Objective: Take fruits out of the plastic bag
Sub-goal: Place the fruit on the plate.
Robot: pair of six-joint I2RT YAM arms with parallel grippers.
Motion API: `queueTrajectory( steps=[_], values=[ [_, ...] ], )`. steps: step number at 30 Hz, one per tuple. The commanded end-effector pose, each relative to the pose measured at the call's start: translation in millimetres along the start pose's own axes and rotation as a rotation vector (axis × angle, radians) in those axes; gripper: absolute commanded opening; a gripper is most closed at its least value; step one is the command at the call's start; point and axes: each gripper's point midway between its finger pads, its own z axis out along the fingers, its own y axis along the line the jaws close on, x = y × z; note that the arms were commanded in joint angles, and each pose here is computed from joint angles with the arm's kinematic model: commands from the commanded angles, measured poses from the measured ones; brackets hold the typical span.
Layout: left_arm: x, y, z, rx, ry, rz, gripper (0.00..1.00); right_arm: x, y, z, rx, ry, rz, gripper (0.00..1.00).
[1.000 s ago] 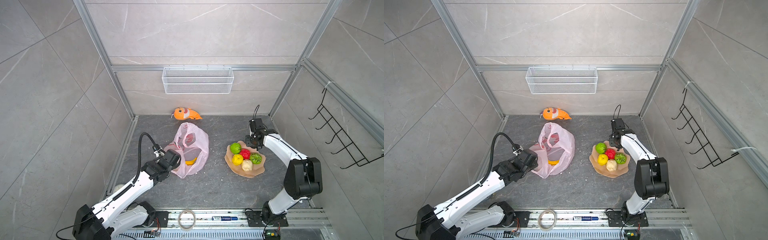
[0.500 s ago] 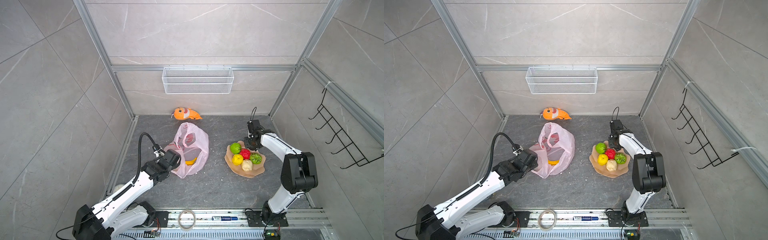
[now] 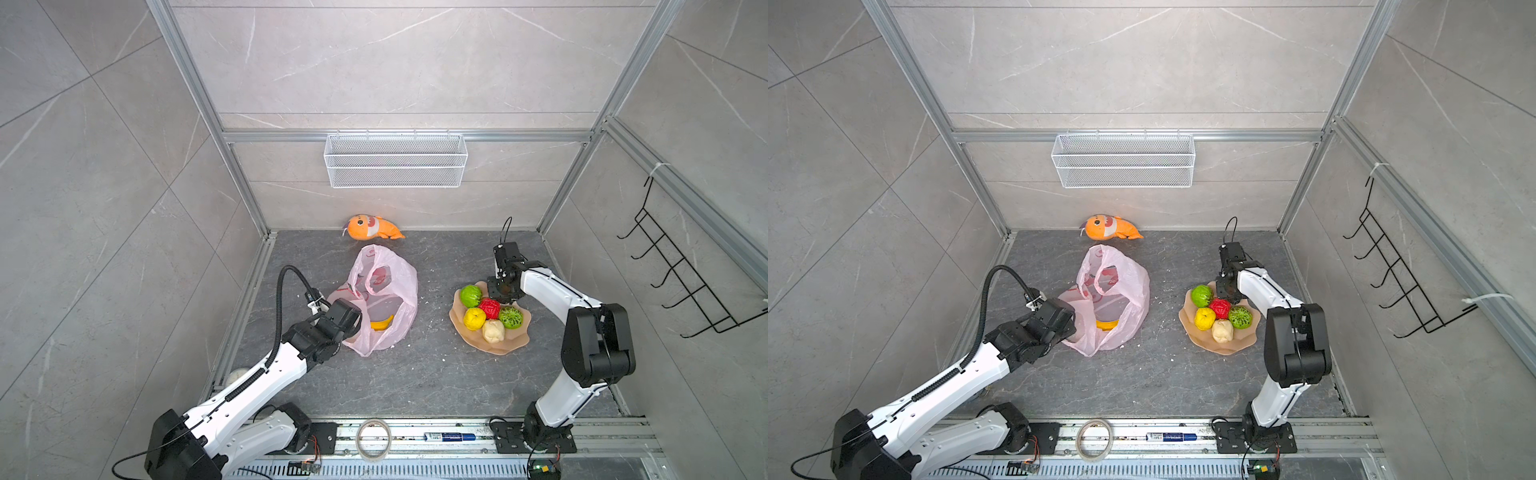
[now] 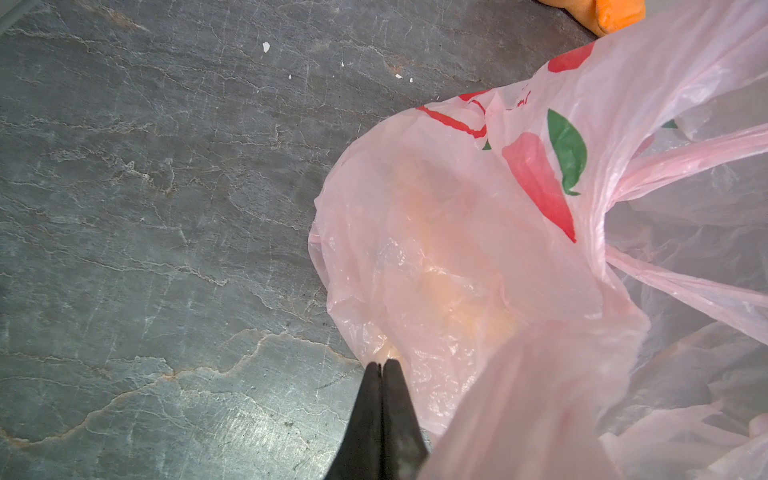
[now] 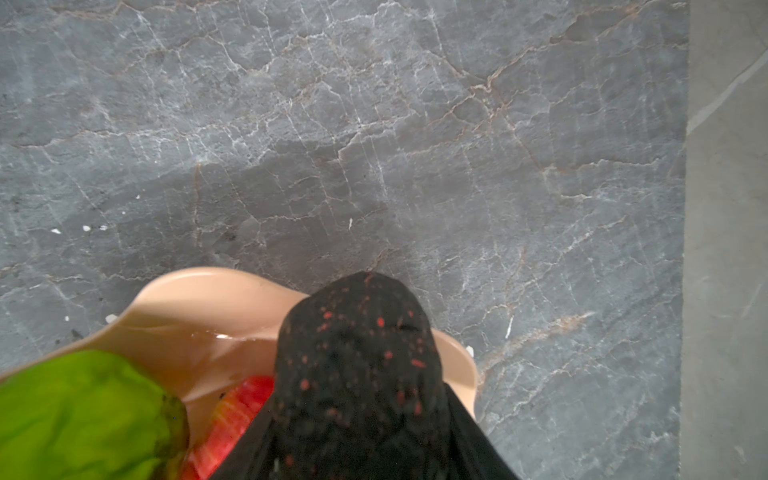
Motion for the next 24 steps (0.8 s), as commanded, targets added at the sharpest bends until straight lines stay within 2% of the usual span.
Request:
queueTrajectory(
  steps=[1,7,13,24],
  values=[
    [-8.3,-3.2,-6.6,0.010,-0.016,-0.017,0.00,10.4,2.7,8.5,-0.011,0.034,0.007,0.38],
    [-8.6,-2.1,-7.2,0.013,-0.019,-0.020,0.00,13.6,2.2,8.5,-0.009,0.041,0.008,0.38],
    [-8.8,-3.3,-7.3,0.017,-0.019,-0.019,0.00,13.1,2.3,5.1,-0.014,0.040,0.015,0.44],
    [-9.9,-4.6,-7.8,0.023,-0.023,-0.018,0.00,8.4,3.8,-8.0,-0.038,0.021,0.024,0.63]
  ],
)
